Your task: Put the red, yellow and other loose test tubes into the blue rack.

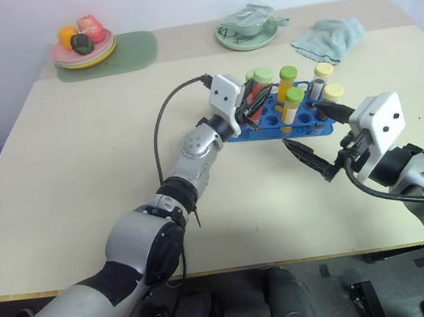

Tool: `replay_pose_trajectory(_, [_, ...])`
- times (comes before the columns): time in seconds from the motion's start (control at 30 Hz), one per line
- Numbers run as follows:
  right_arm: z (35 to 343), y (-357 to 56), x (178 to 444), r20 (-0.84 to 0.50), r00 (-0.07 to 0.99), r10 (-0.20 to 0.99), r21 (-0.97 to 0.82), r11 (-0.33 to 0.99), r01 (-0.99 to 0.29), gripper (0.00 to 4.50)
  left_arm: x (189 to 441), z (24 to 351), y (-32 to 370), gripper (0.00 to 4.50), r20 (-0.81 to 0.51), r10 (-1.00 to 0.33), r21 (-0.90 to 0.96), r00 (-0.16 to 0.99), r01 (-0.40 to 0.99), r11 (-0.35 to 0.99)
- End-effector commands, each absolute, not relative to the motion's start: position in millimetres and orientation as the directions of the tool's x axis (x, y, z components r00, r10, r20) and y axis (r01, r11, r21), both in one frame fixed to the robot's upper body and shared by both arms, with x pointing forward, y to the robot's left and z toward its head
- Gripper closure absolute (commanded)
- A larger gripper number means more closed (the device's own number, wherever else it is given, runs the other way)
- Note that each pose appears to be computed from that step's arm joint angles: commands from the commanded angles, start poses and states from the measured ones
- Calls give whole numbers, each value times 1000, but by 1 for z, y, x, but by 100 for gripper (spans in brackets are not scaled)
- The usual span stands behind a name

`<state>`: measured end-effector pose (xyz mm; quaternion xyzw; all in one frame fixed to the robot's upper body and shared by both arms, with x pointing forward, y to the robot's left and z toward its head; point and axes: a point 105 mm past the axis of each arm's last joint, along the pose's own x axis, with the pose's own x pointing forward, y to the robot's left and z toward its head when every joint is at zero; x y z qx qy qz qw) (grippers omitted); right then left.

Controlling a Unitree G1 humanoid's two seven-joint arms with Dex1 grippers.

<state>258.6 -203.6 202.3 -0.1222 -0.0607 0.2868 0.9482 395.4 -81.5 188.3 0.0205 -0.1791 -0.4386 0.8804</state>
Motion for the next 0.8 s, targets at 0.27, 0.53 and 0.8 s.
replay_pose_trajectory(0.27, [214, -197, 253, 96, 820, 565, -295, 803, -518, 0, 384, 206, -102, 349, 336, -809, 221, 483, 795, 566])
replay_pose_trajectory(0.53, [215, -196, 253, 98, 821, 563, -295, 804, -516, 0, 383, 212, -107, 349, 334, -809, 251, 484, 782, 571])
replay_pose_trajectory(0.8, [215, -195, 253, 104, 822, 560, -294, 807, -513, 0, 393, 199, -96, 349, 290, -790, 238, 540, 759, 606])
